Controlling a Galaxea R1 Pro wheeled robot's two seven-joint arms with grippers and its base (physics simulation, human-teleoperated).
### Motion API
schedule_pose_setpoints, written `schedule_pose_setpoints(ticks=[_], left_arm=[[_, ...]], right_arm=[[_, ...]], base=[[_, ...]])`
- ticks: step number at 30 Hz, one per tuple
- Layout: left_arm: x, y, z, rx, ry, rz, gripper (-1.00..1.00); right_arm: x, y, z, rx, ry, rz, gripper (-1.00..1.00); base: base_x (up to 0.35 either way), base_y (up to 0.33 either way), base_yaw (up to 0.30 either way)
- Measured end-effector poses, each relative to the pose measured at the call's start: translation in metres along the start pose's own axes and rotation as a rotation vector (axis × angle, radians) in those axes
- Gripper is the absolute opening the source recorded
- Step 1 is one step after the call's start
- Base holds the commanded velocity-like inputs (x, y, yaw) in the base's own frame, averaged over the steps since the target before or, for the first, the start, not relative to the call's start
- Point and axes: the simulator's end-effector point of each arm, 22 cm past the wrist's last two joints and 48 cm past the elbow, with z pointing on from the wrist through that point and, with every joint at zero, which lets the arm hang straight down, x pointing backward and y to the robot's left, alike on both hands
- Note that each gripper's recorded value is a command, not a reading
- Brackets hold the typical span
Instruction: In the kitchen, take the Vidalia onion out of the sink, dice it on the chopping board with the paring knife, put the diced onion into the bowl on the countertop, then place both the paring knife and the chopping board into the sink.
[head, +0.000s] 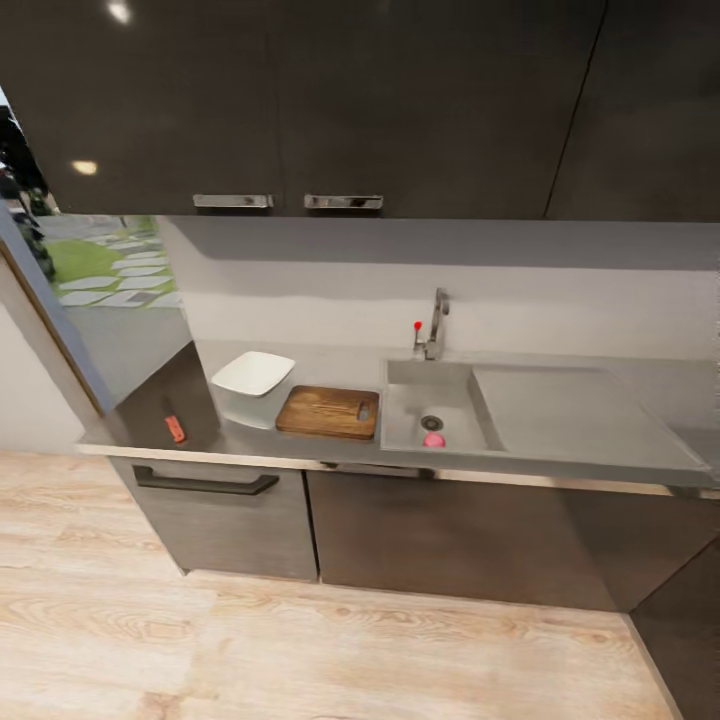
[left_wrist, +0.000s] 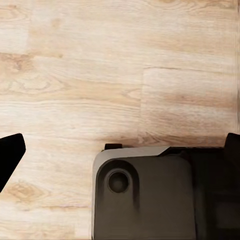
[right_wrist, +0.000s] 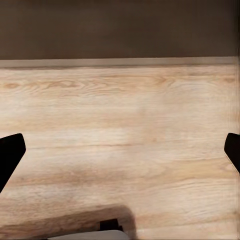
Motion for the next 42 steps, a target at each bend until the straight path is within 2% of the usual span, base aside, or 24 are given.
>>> schedule_pose_setpoints(ticks=[9,23,42], left_arm=[[-0.0001,0.0010,0.0000,-0.001,0.000,0.001,1.00],[-0.0033,0.0019,0.0005,-0.001,-0.009,0.002,1.00],[-0.0042,0.0020,0.0008,-0.001,-0.012,0.002,1.00]], right_arm=[[-0.0001,0.0001,0.0001,0.000,0.000,0.000,1.00],[-0.0034,0.0004,0.0006,-0.001,-0.009,0.002,1.00],[-0.0043,0.0005,0.0007,-0.001,-0.011,0.002,1.00]], base=[[0.000,-0.224,-0.009],[0.000,-0.011,-0.175],[0.000,-0.037,-0.025]])
